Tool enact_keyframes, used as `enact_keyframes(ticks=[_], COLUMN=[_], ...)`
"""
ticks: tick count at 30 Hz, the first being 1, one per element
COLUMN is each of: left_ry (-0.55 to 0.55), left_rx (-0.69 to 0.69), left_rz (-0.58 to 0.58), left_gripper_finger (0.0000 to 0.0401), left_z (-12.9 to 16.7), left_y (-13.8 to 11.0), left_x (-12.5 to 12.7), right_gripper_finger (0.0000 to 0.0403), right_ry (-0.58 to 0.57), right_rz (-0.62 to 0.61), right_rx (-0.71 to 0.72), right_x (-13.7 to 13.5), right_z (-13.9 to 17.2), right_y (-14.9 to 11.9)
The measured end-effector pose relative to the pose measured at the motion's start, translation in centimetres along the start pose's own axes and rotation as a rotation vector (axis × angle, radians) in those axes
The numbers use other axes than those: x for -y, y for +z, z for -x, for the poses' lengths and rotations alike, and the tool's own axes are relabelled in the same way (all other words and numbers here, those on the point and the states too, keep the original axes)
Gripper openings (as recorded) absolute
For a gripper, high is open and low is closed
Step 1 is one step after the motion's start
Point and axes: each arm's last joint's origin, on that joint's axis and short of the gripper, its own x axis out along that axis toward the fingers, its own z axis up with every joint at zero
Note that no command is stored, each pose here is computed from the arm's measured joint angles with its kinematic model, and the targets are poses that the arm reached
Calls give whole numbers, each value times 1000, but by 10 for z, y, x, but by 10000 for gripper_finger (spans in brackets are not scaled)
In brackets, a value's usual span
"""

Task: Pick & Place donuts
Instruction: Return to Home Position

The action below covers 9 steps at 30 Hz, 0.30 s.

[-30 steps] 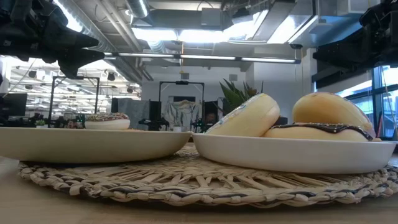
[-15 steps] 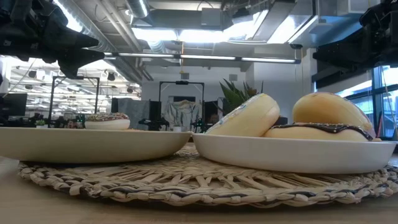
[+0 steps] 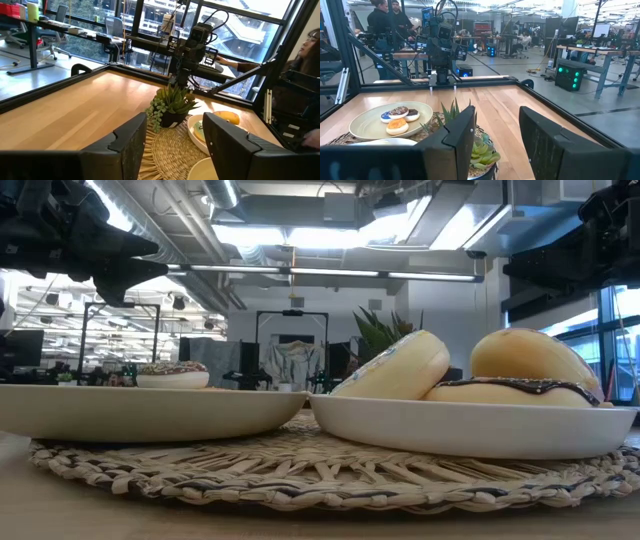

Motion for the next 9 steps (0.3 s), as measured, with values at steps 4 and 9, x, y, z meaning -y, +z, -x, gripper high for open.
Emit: enact_keyframes(ticks=[4, 9], left_ry=[0, 0], left_rx=[0, 0], left_rz=[0, 0], left_gripper_finger=[193, 193], left_z=[0, 0], left_y=[0, 0], left_x=[0, 0], right_gripper_finger=[156, 156], right_ry=[0, 0], right_rz=[0, 1], right_rx=[0, 0], right_x=[0, 0], right_z=[0, 0], right_y=[0, 0])
